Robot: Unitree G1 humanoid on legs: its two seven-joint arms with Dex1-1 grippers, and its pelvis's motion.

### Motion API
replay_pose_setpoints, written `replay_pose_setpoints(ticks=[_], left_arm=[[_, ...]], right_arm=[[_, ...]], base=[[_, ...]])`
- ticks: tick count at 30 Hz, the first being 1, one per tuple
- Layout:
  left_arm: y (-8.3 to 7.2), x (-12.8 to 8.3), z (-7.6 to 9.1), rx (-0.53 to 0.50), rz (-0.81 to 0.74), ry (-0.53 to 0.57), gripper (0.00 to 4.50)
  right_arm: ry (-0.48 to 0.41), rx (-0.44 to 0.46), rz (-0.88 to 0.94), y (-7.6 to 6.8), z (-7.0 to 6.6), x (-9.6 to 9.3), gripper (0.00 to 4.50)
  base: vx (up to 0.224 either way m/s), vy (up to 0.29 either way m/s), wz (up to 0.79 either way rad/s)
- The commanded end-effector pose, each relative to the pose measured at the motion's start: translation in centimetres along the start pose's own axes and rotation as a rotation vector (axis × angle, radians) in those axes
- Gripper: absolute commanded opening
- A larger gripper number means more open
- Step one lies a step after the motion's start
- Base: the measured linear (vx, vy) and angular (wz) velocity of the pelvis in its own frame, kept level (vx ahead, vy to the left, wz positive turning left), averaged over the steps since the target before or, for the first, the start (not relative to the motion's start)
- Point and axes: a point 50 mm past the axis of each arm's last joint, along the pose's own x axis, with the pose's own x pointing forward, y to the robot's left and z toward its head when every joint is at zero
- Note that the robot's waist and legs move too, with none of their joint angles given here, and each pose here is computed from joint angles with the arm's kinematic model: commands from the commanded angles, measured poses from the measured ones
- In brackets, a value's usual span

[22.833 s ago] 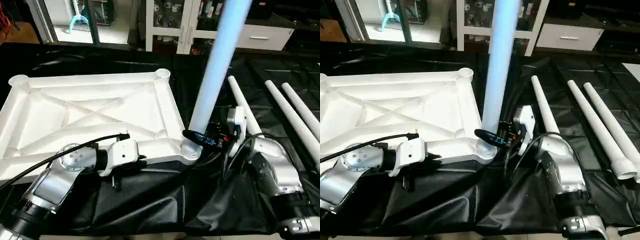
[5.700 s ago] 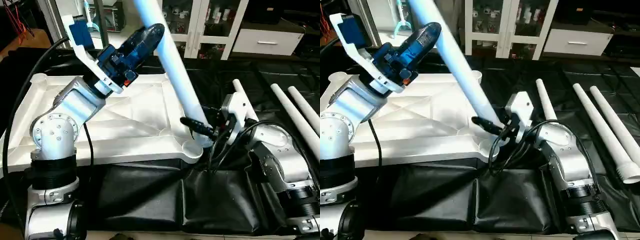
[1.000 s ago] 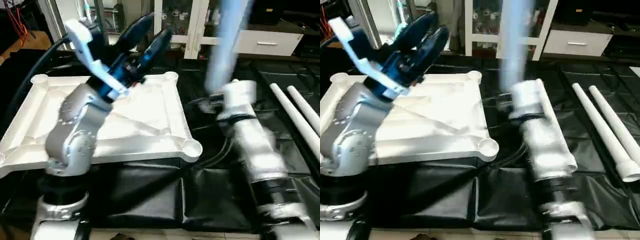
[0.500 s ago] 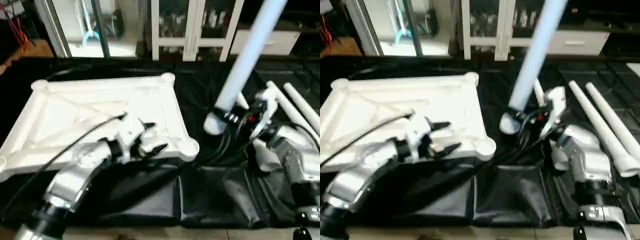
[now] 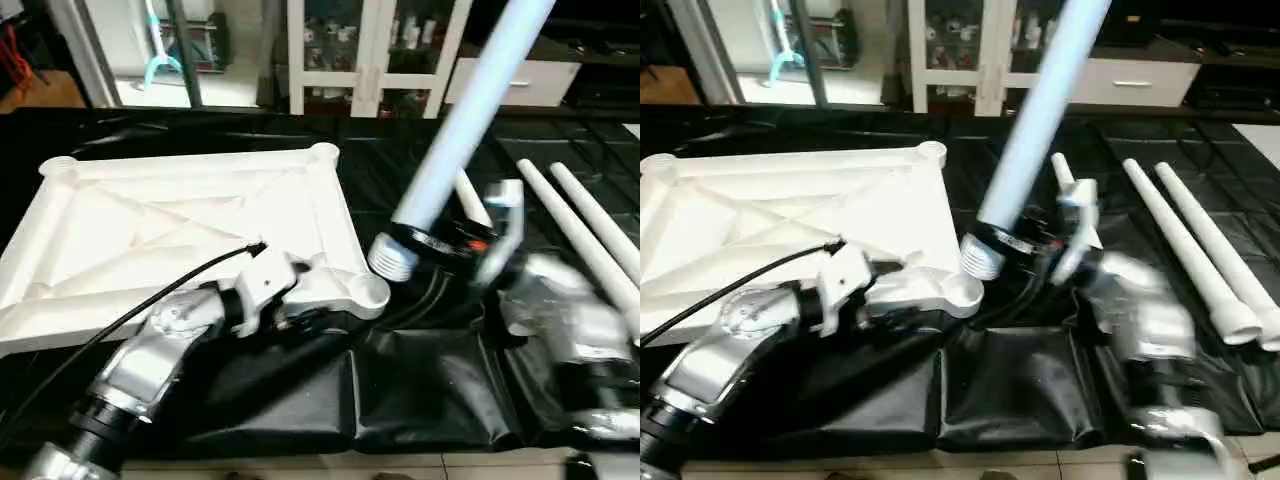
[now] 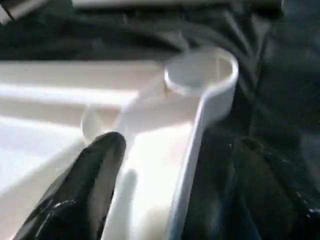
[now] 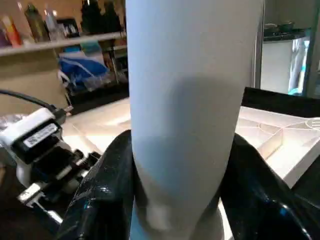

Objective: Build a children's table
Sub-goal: Insert table leg to table base

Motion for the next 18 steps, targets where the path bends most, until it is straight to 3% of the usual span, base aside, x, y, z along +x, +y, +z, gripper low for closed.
replay_pose_setpoints(ticks=[1, 10, 18], left_arm=[[0.5, -0.3, 0.0, 0.039, -0.026, 0.028, 3.81], [2.6, -2.0, -1.2, 0.056, -0.053, 0.114, 3.81], [2.2, -1.9, -1.1, 0.019, -0.161, 0.096, 3.04]], right_arm=[[0.002, -0.042, 0.01, 0.0, 0.6, 0.4, 1.89], [0.037, -0.075, 0.132, 0.8, 0.4, 1.5, 1.89], [0.079, -0.194, 0.103, 0.5, 0.5, 0.4, 1.89]], base=[[0.0, 0.0, 0.0], [0.0, 0.0, 0.0], [0.0, 0.0, 0.0]])
